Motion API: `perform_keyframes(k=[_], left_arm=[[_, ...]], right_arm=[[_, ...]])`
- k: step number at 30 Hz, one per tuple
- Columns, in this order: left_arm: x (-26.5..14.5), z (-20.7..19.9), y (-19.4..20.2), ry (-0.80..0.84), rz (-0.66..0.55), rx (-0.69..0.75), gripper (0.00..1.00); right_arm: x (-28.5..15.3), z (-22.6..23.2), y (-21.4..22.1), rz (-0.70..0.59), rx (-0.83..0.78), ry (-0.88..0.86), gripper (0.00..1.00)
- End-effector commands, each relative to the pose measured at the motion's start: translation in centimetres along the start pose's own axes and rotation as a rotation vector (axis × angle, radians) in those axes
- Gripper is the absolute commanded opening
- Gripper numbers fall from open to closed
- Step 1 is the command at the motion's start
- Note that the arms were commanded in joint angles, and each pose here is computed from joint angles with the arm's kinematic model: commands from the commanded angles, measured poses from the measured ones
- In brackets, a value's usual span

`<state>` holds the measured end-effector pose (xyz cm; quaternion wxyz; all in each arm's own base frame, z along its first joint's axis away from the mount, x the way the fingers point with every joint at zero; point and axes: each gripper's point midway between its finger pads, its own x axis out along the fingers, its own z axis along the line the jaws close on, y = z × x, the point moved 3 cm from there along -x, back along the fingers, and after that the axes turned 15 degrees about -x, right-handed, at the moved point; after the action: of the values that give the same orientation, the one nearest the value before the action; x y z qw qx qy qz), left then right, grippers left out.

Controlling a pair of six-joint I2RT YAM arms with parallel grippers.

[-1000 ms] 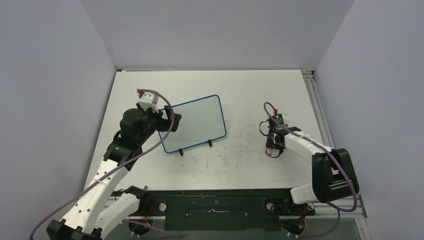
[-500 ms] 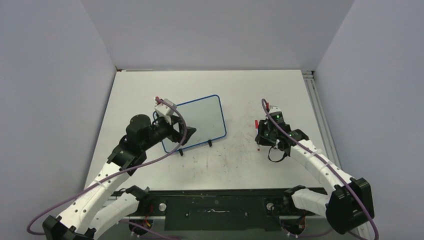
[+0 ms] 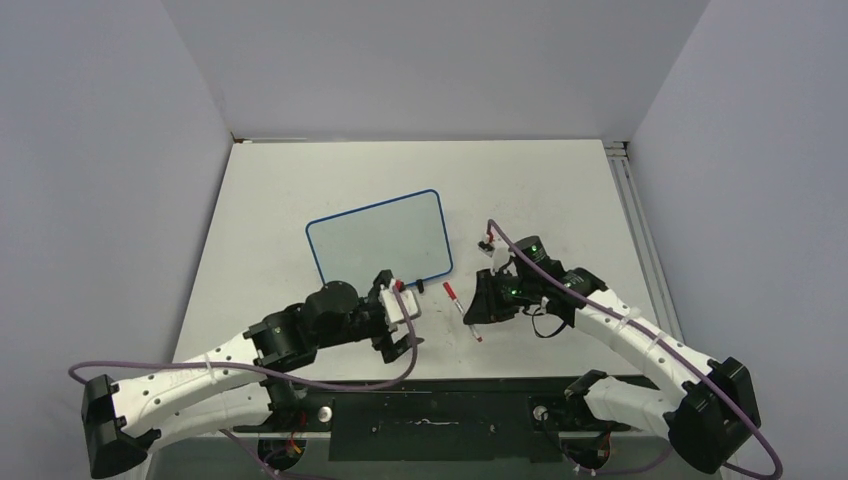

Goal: Write a sentence on the whiteboard
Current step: Open the whiteboard marker at the center of the board.

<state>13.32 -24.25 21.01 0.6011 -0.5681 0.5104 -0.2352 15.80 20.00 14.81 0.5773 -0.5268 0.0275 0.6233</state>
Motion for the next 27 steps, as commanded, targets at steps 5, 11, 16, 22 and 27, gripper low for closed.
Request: perform_keyframes(k=[5,11,16,22,27], left_arm=[[0.3,-1.7,2.2,-0.061,0.077,0.256,0.83],[0.3,-2.3,3.5,-0.053,0.087,0.335,0.84],[0.6,-2.7,4.3,-0.027,0.125,0.344,0.83],[1.1,-4.0,5.5,0.014,0.199,0.383,0.64],[1.3,-4.4,5.9,0.019,0.201,0.394,0.56]], right_arm=[[-0.5,7.2,0.8,0.077,-0.104,-0.283,0.05],[0.4,9.0,2.4,0.163,-0.171,-0.298,0.05],[0.5,10.2,3.2,0.21,-0.21,-0.337,0.05],[0.4,11.3,3.3,0.247,-0.267,-0.36,0.05],[0.4,11.7,3.0,0.26,-0.294,-0.376,0.05]])
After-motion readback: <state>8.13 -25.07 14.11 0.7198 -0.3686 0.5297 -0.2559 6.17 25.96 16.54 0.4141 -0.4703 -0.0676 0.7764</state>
